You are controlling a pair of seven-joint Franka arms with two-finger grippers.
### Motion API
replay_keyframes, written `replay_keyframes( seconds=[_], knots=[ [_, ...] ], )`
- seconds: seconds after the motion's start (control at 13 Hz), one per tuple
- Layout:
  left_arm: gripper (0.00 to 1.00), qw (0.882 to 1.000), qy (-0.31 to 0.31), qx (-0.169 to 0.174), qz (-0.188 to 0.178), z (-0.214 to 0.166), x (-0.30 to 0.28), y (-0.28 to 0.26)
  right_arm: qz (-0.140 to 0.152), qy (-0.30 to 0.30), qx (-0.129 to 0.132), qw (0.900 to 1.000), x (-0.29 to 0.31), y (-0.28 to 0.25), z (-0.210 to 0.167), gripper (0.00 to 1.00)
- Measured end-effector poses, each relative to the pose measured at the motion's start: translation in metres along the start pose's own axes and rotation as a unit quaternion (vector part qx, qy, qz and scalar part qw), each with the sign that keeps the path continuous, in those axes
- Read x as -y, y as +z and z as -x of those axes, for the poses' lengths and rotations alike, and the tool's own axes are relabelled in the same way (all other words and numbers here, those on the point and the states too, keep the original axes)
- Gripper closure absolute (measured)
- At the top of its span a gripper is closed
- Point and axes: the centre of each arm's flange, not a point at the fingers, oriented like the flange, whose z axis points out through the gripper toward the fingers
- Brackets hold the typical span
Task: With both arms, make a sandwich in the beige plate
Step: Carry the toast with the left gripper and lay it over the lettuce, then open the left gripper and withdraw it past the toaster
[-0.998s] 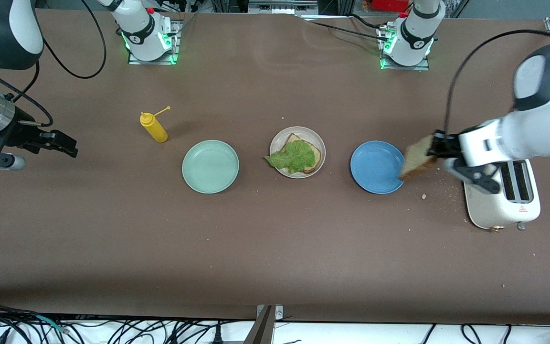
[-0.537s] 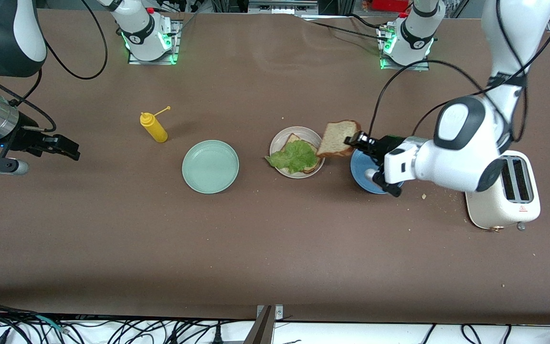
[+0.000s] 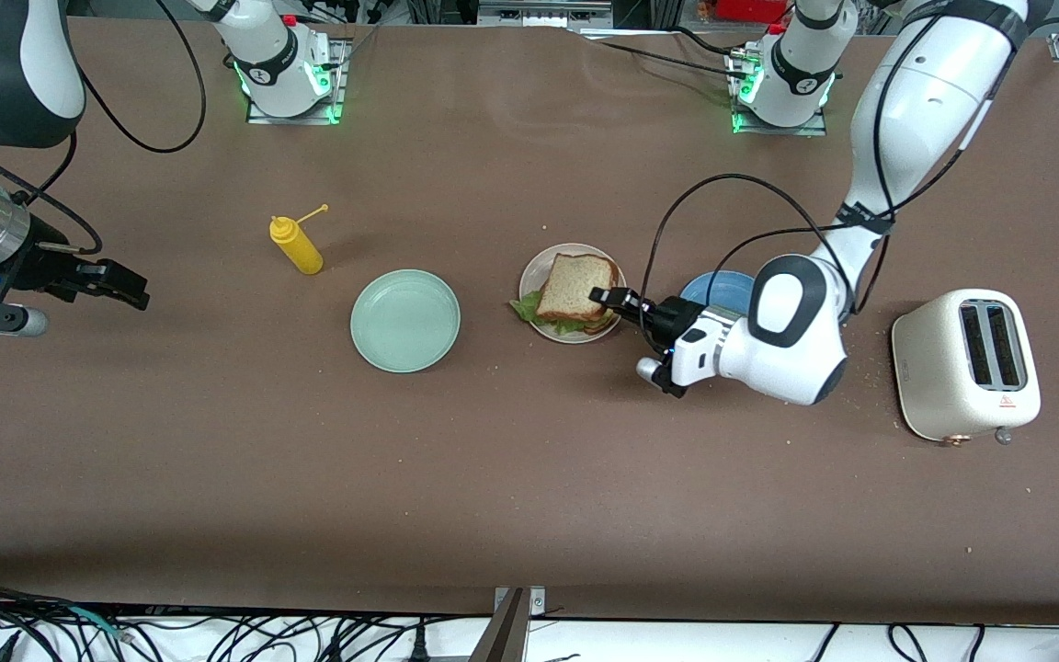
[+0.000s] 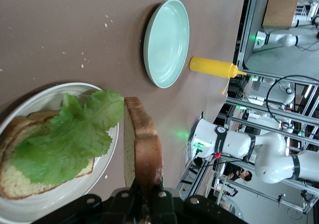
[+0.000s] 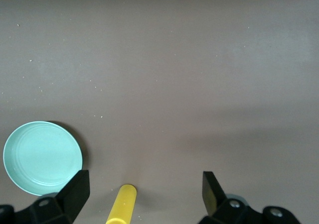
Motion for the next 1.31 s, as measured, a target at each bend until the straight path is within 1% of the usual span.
replay_keyframes(
  seconds=[0.15,0.38,0.46,0.54,0.84,0.92,1.0,1.07,1.15,1.31],
  knots=[
    [0.91,1.000,0.013,0.008,0.007,0.001,0.014,0.011,0.001,0.018,-0.003,1.000,-0.007,-0.004,0.000,0.00],
    [0.91,0.999,0.032,0.022,0.021,0.002,0.052,0.032,0.000,0.031,-0.018,0.999,-0.021,-0.020,0.000,0.00],
    [0.90,0.999,0.031,0.025,0.025,0.003,0.063,0.036,0.000,0.033,-0.022,0.999,-0.023,-0.025,0.001,0.00],
    [0.85,0.999,0.030,0.025,0.027,0.003,0.069,0.038,0.000,0.033,-0.025,0.999,-0.024,-0.029,0.002,0.00],
    [0.44,0.999,0.030,0.016,0.020,0.003,0.078,0.024,-0.003,0.026,-0.035,0.999,-0.015,-0.040,0.003,0.00],
    [0.30,0.999,0.037,0.016,0.007,0.003,0.079,0.017,-0.003,0.022,-0.031,0.999,-0.011,-0.040,0.004,0.00],
    [0.21,0.999,0.046,0.019,-0.013,0.002,0.077,0.008,-0.004,0.020,-0.022,1.000,-0.007,-0.038,0.006,0.00],
    [0.10,0.998,0.056,0.020,-0.033,0.003,0.073,-0.002,-0.007,0.020,-0.016,1.000,-0.005,-0.037,0.008,0.00],
    [0.00,0.996,0.065,0.020,-0.051,0.004,0.069,-0.014,-0.008,0.021,-0.014,1.000,-0.005,-0.037,0.008,0.00],
    [0.00,0.992,0.081,0.018,-0.091,0.008,0.057,-0.039,-0.008,0.022,-0.012,1.000,-0.006,-0.036,0.009,0.00]
  ],
)
